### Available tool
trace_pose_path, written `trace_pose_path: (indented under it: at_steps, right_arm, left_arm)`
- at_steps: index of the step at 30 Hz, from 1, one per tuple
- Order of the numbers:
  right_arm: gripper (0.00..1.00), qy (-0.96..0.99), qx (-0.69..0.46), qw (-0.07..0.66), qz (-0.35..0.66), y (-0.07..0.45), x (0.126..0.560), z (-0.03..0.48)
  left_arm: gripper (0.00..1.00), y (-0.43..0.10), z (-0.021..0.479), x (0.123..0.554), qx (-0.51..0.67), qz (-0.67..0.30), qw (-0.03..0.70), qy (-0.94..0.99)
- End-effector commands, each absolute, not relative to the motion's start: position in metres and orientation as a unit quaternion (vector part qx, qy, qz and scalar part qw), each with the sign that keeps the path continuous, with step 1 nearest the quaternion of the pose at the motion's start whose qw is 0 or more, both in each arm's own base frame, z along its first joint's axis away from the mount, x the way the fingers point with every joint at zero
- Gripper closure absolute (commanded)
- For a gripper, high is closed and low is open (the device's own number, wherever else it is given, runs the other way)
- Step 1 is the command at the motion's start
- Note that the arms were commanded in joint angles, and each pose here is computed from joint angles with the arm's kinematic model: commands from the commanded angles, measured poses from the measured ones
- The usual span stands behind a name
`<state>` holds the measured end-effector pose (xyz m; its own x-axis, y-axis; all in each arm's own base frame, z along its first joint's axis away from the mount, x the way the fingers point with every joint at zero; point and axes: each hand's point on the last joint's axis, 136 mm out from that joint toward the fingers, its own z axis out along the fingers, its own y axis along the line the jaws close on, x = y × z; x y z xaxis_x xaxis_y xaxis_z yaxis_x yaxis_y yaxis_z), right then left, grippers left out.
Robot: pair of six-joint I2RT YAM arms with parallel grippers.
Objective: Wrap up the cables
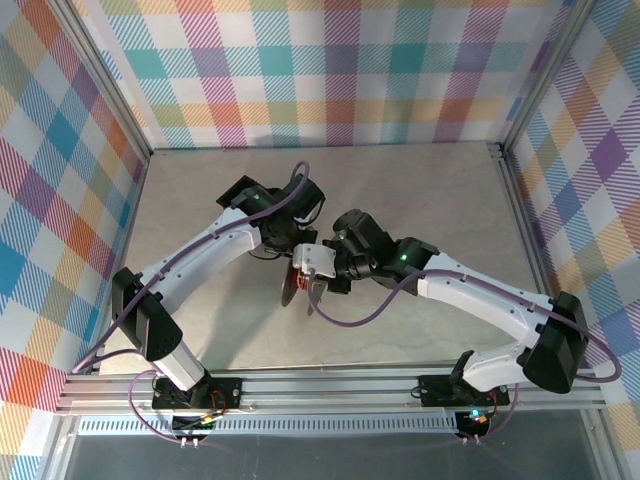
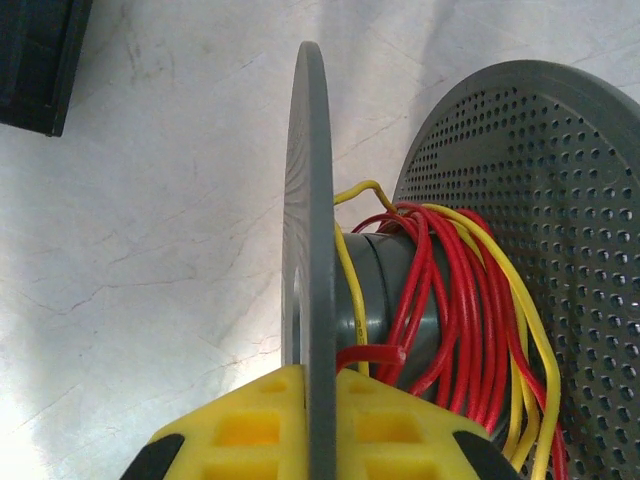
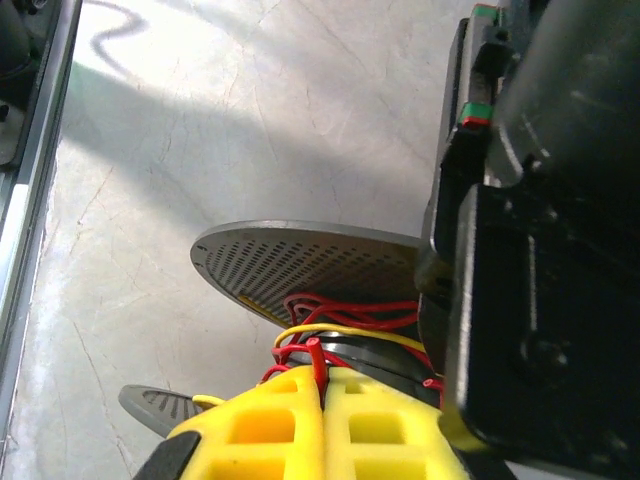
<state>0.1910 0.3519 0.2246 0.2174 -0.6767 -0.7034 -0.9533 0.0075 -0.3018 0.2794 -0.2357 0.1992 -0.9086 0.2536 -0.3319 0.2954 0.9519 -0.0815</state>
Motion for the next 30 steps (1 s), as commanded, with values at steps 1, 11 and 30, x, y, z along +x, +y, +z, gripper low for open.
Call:
trace_pose_path:
  at_steps: [1, 11, 30]
  right_arm:
    - [1.0, 0.593, -0.715, 0.271, 0.25, 0.359, 0.132, 0.188]
    - [1.0, 0.588, -0.769, 0.244, 0.053, 0.355, 0.149, 0.133]
    - [1.0, 0.526, -0.833, 0.157, -0.065, 0.367, 0.142, 0.081]
  left_arm:
    - [1.0, -0.252, 0.264, 0.326, 0.063, -0.156, 0.297, 0.94]
    - [1.0, -0.248, 0.267, 0.33, 0.036, -0.173, 0.297, 0.938]
    - [1.0, -0.244, 0.261, 0.332, 0.023, -0.18, 0.29, 0.94]
